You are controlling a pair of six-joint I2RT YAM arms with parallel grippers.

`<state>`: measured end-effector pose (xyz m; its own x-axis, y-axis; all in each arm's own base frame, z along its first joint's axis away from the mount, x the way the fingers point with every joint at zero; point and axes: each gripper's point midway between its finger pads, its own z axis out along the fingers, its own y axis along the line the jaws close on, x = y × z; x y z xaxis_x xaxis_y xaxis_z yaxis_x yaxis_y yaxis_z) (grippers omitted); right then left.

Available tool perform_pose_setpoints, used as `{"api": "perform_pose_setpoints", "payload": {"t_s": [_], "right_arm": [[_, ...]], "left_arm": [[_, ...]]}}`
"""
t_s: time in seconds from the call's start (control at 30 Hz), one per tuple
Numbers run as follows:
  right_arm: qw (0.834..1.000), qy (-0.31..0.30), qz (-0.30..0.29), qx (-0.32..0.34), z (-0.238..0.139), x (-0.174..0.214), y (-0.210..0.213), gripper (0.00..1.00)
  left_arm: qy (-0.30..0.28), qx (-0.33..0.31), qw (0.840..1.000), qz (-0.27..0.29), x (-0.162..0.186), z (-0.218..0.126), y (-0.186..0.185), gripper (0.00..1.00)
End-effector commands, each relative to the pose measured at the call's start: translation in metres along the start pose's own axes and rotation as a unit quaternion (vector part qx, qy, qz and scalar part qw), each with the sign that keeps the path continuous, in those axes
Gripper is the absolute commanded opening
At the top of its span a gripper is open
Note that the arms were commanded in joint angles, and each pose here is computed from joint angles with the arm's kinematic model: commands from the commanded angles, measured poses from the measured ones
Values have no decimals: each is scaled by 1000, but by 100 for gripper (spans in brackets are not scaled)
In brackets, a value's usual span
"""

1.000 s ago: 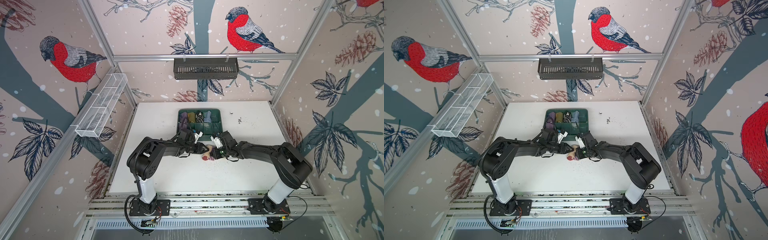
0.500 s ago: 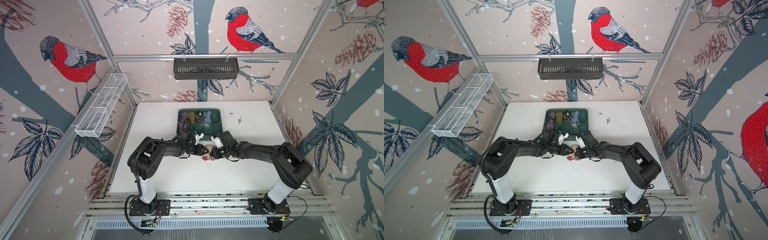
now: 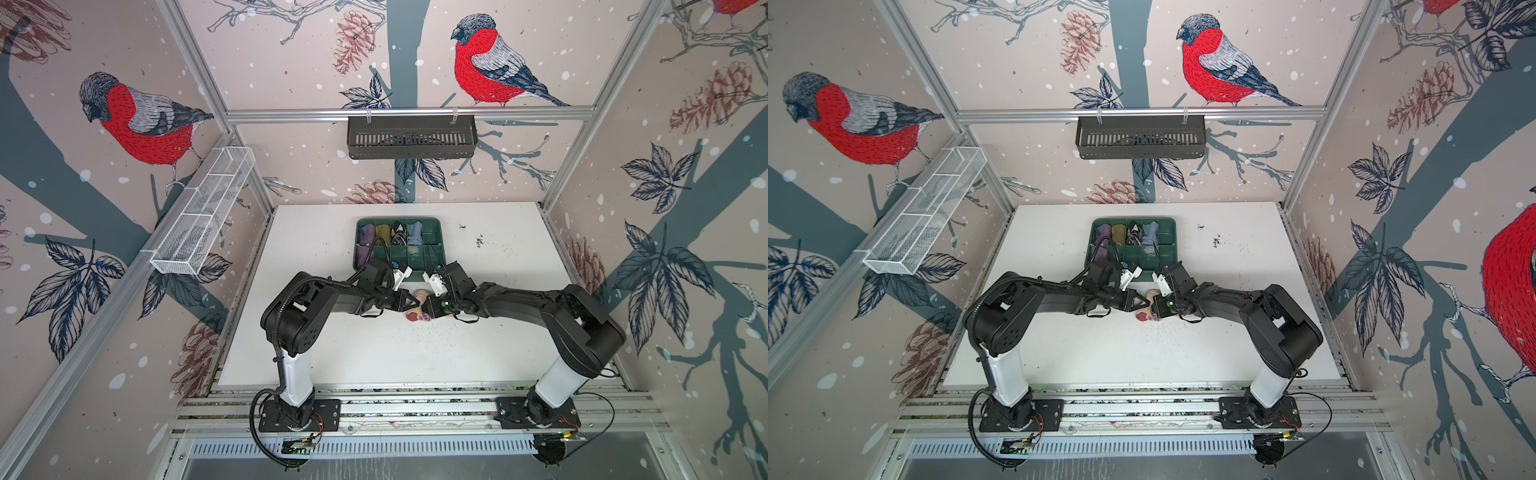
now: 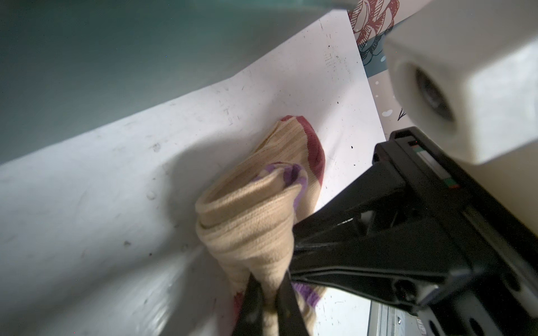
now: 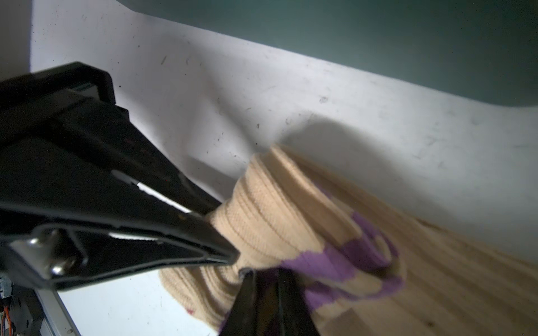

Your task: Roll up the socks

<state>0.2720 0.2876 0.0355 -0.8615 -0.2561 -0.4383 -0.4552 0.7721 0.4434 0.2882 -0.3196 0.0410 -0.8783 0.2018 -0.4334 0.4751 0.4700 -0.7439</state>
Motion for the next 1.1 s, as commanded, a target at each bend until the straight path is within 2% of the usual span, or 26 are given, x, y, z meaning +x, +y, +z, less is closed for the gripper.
{"api": "perform_pose_setpoints", "payload": {"t_s": [0.0, 0.13, 0.33, 0.57, 0.83, 1.07], "right_arm": [[1000, -8, -1, -4, -2, -3, 1, 18], [1000, -17, 2, -7, -8, -6, 0, 22], [998, -49, 10, -22, -30, -17, -1, 41], [997, -64, 31, -1, -47, -18, -25, 43], [995, -70, 64, 28, -58, -3, -52, 48], [996, -64, 62, 5, -59, 4, -49, 46]], "left_arm": [[58, -25, 994, -86, 35, 0, 10, 0], [59, -37, 994, -85, 34, -2, 12, 0], [61, -47, 993, -85, 35, -4, 14, 0], [61, -69, 992, -82, 32, -9, 16, 0], [38, -138, 988, -61, 15, -31, 18, 0], [24, -189, 981, -48, 4, -49, 19, 0]]}}
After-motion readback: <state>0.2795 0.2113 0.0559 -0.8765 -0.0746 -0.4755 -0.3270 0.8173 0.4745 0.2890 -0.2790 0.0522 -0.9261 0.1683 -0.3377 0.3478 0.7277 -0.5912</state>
